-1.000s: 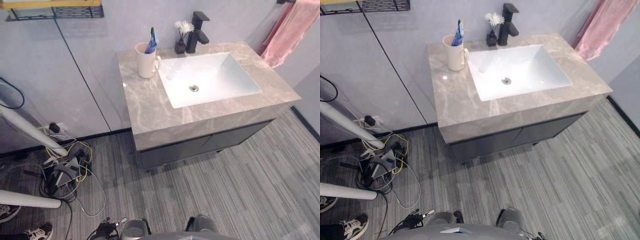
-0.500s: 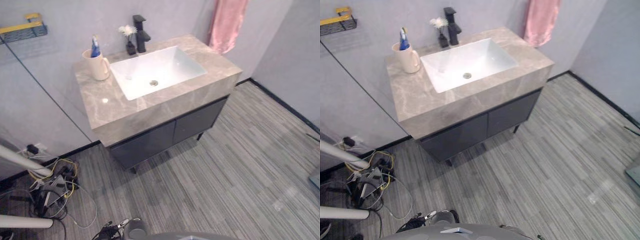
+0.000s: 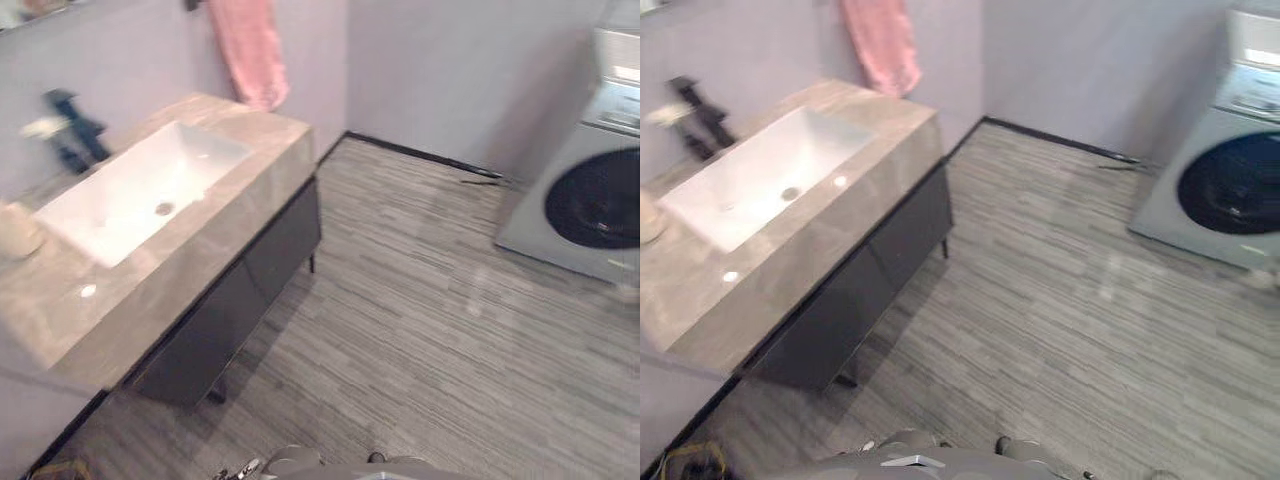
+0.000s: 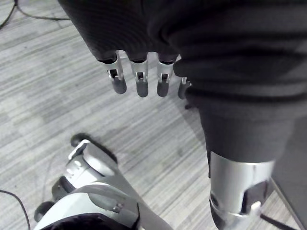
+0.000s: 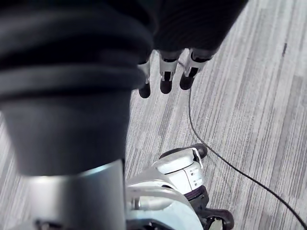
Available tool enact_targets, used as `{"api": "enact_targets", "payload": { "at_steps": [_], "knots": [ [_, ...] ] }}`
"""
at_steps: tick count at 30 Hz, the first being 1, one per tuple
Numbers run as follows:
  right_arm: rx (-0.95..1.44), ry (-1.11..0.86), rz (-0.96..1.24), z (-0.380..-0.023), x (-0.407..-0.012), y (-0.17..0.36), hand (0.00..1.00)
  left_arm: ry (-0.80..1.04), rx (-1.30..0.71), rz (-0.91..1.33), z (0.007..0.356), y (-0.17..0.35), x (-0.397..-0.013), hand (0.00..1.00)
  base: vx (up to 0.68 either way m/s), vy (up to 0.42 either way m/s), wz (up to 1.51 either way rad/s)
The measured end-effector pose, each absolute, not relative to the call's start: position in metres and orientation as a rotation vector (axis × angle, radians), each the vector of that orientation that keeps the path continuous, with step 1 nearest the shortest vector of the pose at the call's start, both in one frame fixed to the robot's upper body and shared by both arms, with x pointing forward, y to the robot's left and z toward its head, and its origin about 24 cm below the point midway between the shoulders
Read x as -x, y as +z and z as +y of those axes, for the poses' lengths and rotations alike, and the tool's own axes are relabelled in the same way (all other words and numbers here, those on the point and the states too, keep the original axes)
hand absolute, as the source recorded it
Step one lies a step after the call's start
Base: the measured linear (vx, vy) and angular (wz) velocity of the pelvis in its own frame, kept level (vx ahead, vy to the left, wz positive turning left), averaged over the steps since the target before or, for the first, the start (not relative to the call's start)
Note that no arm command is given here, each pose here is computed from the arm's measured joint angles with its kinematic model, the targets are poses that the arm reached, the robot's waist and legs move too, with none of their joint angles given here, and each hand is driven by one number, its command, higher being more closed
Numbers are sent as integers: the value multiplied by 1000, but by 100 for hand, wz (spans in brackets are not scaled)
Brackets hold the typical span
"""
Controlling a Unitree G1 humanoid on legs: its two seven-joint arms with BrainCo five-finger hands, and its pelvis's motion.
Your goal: Organize washtable
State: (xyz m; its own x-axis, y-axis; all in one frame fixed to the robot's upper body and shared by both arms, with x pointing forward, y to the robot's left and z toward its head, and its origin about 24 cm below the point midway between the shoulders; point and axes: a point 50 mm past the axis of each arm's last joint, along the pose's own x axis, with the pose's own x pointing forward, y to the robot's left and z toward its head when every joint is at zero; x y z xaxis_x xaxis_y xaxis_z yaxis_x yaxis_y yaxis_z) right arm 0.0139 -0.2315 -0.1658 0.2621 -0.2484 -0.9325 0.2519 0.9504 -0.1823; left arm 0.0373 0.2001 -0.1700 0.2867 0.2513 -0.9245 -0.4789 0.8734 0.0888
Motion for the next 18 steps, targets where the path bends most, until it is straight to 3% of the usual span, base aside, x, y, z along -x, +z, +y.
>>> {"api": "enact_targets", "payload": {
  "at_steps": [4,8,18],
  "knots": [
    [-21,-360,1292,-233,-7,-167,0,428,193,1111,198,-166,-67,0,240,-28,-47],
    [-72,-361,1278,-221,-26,-170,0,374,121,1063,210,-161,-84,0,-47,17,-59],
    [-100,-406,1256,-224,-25,-169,0,383,90,1185,221,-167,-49,0,63,-29,-144]
  ]
}}
